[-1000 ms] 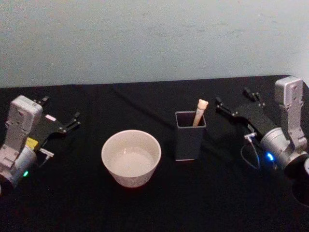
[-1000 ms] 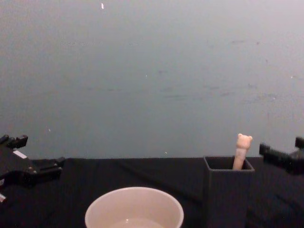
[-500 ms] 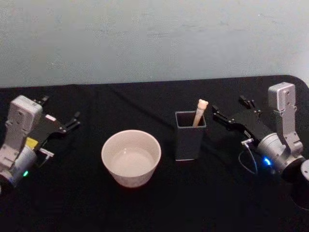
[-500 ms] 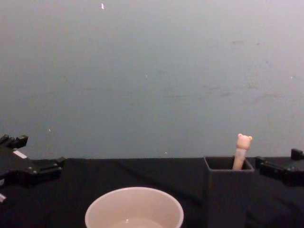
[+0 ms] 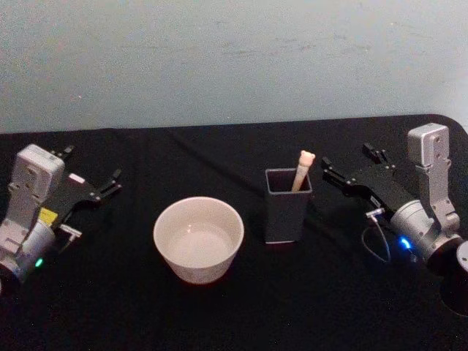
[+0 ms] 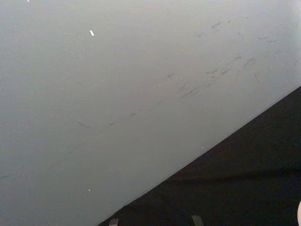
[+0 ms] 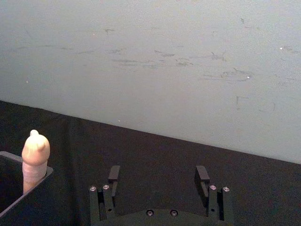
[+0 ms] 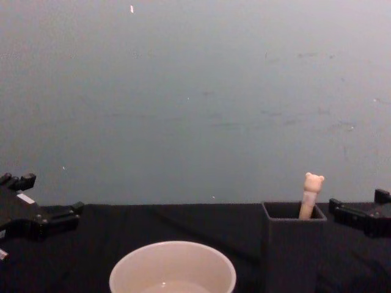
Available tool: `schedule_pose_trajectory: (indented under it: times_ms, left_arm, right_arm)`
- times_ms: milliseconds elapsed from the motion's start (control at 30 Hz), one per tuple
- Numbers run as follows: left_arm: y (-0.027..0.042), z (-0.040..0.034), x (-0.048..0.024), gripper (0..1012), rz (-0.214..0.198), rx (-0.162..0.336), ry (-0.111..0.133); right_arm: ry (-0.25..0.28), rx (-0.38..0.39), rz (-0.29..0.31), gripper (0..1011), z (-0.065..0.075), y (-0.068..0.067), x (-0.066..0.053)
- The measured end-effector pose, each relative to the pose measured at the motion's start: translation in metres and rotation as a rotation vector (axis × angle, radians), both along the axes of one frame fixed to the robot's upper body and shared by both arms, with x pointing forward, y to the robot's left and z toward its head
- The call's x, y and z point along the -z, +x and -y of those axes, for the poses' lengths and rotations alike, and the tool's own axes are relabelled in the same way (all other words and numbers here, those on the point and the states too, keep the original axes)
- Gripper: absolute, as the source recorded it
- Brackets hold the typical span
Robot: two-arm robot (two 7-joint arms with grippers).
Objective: Pick up the stirring spoon with one hand, stir inside the cup, then place it back in its original position.
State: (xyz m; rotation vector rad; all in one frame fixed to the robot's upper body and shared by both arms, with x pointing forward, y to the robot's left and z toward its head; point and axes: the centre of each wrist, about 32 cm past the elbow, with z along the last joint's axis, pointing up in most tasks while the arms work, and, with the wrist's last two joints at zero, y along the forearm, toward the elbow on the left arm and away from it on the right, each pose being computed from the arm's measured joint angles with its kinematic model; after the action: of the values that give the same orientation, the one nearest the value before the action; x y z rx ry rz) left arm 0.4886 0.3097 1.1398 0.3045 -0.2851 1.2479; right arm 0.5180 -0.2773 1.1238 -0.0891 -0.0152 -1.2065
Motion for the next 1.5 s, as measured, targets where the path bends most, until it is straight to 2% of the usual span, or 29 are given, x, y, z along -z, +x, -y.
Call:
schedule_pose_trajectory:
  times_ms: [1500]
  left_arm:
    - [0.0,0.0,0.0,1001,0.0,0.0,0.0]
  right_arm:
    - [0.001,0.0,0.002,1002,0.0001,0.0,-0.0005]
